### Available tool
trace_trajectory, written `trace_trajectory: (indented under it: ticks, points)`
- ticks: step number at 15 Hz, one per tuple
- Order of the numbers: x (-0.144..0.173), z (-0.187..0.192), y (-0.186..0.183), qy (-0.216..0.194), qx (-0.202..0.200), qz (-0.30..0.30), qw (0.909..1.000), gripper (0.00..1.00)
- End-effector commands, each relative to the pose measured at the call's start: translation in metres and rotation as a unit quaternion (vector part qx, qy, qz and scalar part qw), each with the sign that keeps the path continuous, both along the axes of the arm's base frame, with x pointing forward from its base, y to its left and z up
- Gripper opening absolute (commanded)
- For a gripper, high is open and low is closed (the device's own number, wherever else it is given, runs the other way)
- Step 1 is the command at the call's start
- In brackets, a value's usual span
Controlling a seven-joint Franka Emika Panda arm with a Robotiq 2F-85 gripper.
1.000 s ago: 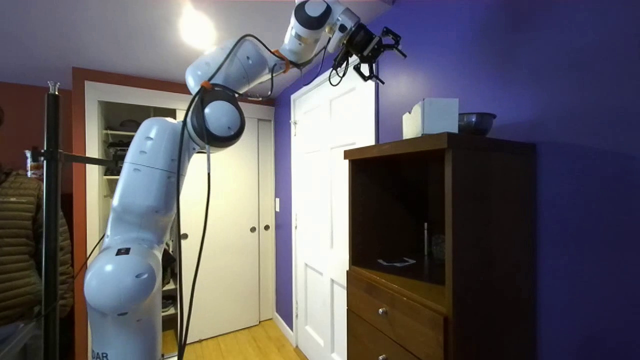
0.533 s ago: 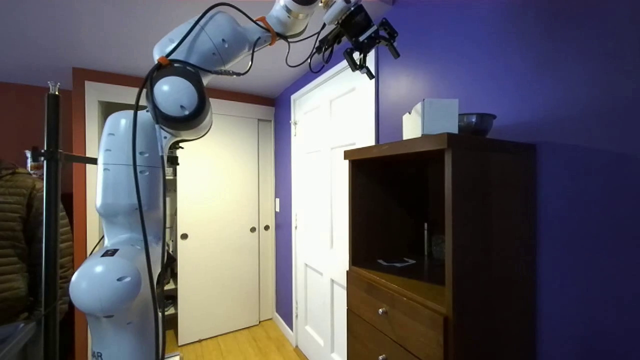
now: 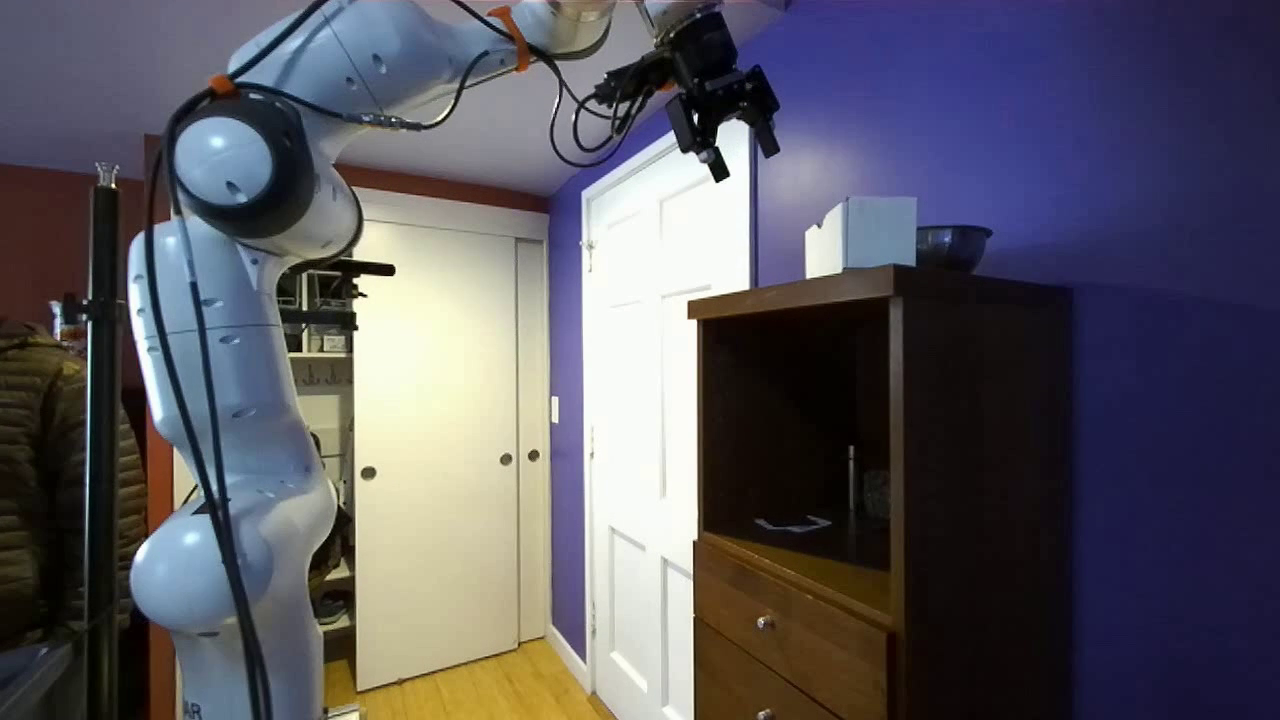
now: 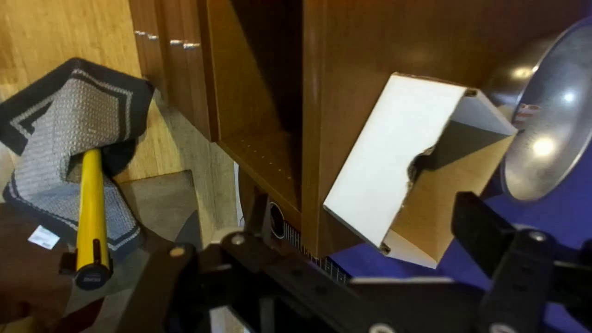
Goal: Put the white paper in the silver bowl
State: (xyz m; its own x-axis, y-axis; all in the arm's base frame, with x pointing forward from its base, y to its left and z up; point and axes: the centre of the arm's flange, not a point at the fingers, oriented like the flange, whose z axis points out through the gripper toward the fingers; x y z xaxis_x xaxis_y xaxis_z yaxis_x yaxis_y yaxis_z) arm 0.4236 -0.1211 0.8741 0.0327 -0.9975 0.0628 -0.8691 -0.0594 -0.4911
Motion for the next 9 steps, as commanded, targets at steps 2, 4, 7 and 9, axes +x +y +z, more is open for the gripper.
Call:
trace_trajectory:
  ticks: [2, 4, 7, 9]
  points:
    - [-0.070, -0.066, -0.021, 0.019, -0.018, 0.079, 0.9965, 1.00]
    - [-0.084, -0.087, -0.029, 0.035, -0.011, 0.122, 0.9918, 1.00]
    - [-0.093, -0.128, -0.025, 0.055, 0.024, 0.194, 0.9791, 1.00]
    - [-0.068, -0.089, -0.035, 0.059, 0.009, 0.168, 0.9839, 1.00]
